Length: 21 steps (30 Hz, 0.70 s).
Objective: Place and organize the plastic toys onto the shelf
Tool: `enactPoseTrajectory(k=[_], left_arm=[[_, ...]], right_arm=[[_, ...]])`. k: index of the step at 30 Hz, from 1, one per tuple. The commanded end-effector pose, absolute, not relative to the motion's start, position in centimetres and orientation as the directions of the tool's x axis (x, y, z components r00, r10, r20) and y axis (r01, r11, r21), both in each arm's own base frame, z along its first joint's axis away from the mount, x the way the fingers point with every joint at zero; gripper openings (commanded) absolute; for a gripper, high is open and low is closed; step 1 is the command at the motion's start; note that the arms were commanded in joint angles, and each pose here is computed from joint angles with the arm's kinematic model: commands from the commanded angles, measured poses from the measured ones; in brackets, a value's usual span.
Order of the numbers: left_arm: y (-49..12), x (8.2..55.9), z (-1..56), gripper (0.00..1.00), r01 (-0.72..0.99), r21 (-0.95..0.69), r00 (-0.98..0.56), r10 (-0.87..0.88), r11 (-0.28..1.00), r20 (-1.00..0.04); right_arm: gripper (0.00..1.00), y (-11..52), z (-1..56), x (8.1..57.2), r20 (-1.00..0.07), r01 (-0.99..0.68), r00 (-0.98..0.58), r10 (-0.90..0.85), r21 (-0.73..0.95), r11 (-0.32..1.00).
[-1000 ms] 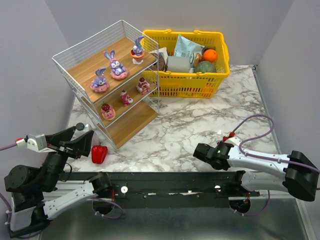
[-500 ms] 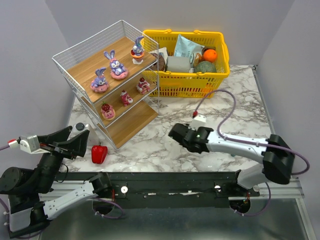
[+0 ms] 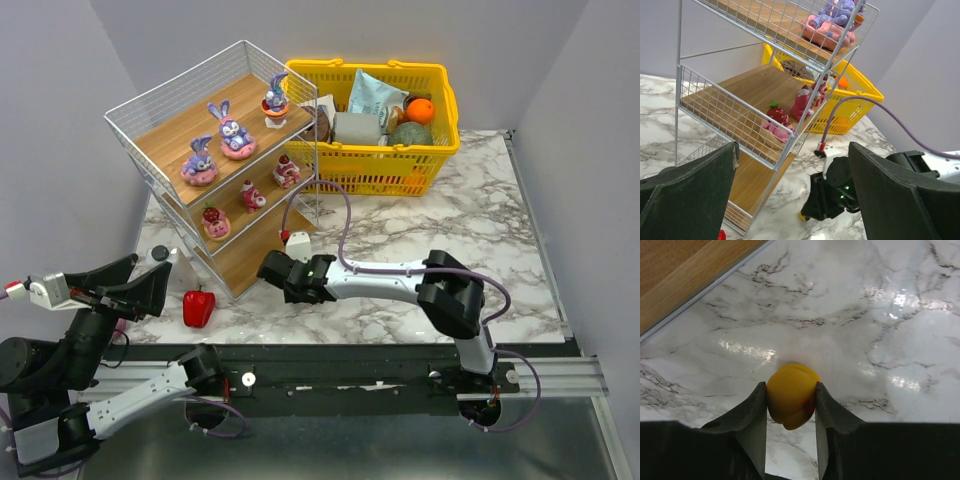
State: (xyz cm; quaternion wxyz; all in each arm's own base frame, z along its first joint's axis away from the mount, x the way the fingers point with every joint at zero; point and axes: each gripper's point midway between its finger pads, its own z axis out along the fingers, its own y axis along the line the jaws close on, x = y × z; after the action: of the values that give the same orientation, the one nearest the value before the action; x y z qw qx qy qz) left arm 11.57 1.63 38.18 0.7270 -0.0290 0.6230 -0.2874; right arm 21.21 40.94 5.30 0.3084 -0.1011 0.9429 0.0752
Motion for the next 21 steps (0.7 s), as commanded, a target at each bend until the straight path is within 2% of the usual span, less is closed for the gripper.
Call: enactPoseTrajectory(k=[1, 6, 7, 10, 21], left_arm=[[4.74, 10.21, 38.27, 0.99, 0.392, -0.475, 0.098, -0.549, 0.788, -0.83], [4.79, 10.29, 38.13, 0.99, 0.385, -0.477, 0.097, -0.548, 0.79, -0.831], [4.81, 10.28, 38.1, 0.99, 0.386, -0.478, 0.096, -0.549, 0.789, -0.83], [4.82, 10.29, 38.03, 0.99, 0.384, -0.478, 0.095, -0.549, 0.79, -0.831], [5.04, 10.18, 38.03, 0.99, 0.384, -0.484, 0.092, -0.555, 0.786, -0.827]], right_arm=[[0.11, 42.21, 4.94, 20.91, -0.579, -0.307, -0.787, -0.214, 0.067, 0.95], [0.28, 42.08, 4.05, 20.76, -0.566, -0.312, -0.792, -0.23, 0.052, 0.949], [0.35, 42.31, 4.12, 20.83, -0.571, -0.314, -0.79, -0.225, 0.061, 0.947], [0.46, 42.31, 4.06, 20.69, -0.576, -0.32, -0.788, -0.218, 0.079, 0.944], [0.56, 42.35, 4.58, 20.72, -0.594, -0.323, -0.778, -0.204, 0.1, 0.941]])
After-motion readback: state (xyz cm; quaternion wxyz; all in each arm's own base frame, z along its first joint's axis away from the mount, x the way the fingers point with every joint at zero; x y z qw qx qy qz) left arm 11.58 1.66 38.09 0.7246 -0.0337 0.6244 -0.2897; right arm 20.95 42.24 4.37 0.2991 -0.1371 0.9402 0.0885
